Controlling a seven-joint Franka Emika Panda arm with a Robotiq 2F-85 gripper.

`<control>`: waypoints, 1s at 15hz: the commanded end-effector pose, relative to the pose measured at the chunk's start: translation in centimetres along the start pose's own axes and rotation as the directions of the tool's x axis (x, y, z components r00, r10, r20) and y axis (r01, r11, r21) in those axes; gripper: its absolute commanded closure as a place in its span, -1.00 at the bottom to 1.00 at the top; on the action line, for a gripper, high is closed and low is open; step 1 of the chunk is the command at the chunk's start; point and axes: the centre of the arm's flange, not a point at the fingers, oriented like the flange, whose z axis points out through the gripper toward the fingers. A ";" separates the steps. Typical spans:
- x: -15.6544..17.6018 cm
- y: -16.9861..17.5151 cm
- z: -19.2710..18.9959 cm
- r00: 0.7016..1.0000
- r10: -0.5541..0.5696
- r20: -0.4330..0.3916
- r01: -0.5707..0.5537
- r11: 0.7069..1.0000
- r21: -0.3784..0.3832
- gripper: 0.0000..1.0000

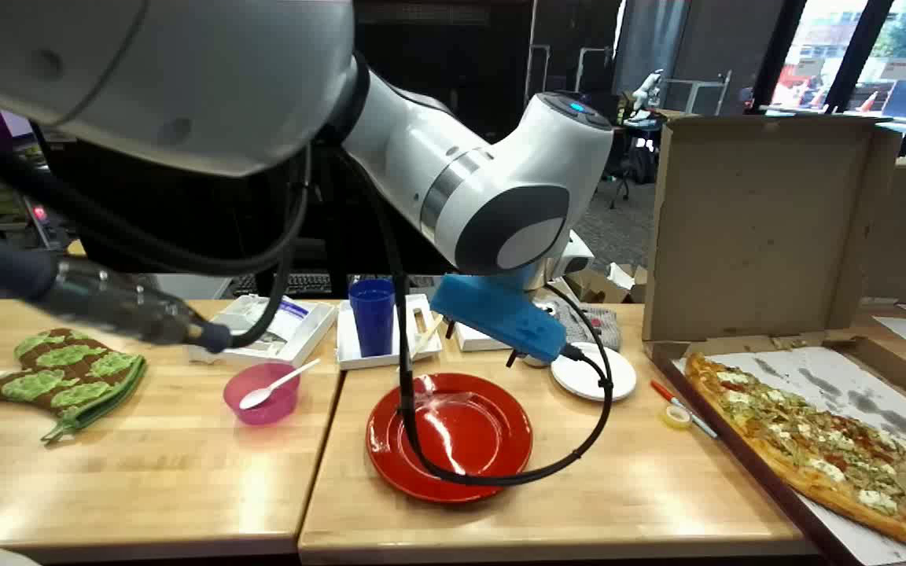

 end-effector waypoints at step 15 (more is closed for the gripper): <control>0.6 0.1 1.4 0.996 -0.057 -0.075 0.050 0.995 -0.092 -1.00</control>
